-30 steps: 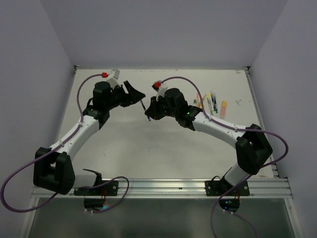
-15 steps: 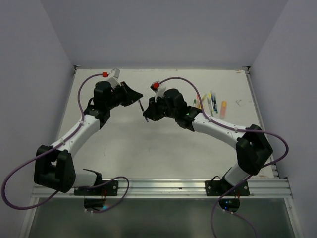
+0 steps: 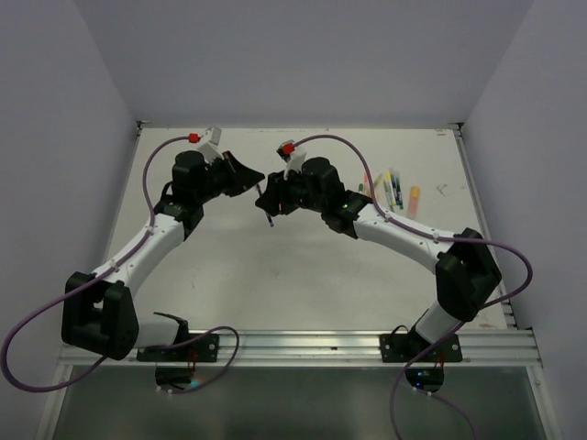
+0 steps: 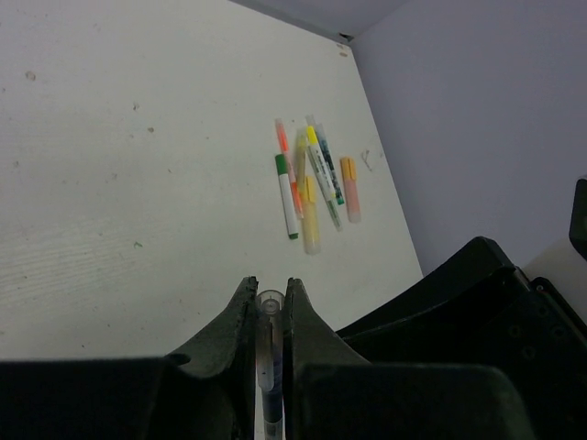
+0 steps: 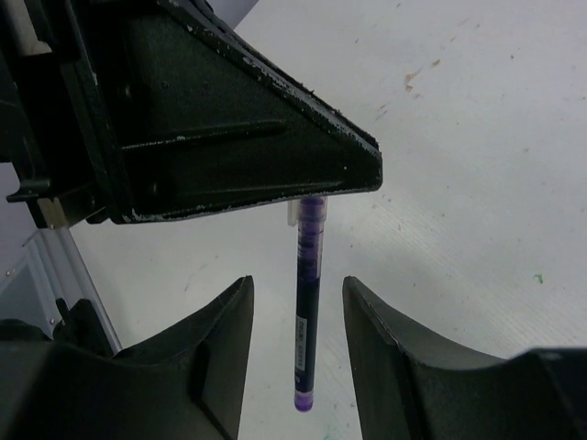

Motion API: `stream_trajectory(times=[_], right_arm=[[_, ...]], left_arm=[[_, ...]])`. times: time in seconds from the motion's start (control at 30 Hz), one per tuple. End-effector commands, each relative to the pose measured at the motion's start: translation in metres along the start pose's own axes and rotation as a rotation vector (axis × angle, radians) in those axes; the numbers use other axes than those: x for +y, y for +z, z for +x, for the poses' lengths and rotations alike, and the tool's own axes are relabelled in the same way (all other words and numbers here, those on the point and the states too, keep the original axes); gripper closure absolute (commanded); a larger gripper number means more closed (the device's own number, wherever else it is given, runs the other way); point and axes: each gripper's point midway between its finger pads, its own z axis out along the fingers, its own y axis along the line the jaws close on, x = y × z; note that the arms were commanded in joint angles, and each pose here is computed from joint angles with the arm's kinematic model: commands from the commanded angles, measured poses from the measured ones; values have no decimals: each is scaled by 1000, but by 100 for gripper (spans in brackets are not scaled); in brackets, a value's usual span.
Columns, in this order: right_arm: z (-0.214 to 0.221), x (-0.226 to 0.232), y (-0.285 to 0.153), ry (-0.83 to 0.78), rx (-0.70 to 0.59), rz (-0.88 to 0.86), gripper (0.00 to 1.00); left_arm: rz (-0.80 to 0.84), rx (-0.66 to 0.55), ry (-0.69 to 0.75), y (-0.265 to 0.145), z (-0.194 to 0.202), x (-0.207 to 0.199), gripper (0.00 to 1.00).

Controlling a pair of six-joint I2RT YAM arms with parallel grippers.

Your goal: Open the pen caps

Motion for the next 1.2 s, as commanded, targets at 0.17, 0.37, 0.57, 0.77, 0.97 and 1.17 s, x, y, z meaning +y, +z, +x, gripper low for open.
stream_trajectory(times=[0.17, 0.37, 0.57, 0.77, 0.97, 1.17], right_arm=[[-29, 8, 16, -28, -73, -12, 58], [-16, 6, 15, -25, -45, -16, 92], [13, -2, 4, -30, 17, 0, 100], [63, -16, -14, -29, 118, 23, 100], [101, -25, -24, -17, 187, 37, 100], [127, -32, -29, 4, 229, 52, 100]], left_arm=[[76, -75, 54, -8, -16, -23, 100], [82, -102, 58, -8, -22, -25, 100], [51, -176, 69, -9, -39, -25, 100], [-3, -378, 83, -17, -87, -29, 100], [8, -565, 82, -30, -126, -42, 100], [5, -658, 78, -36, -142, -42, 100]])
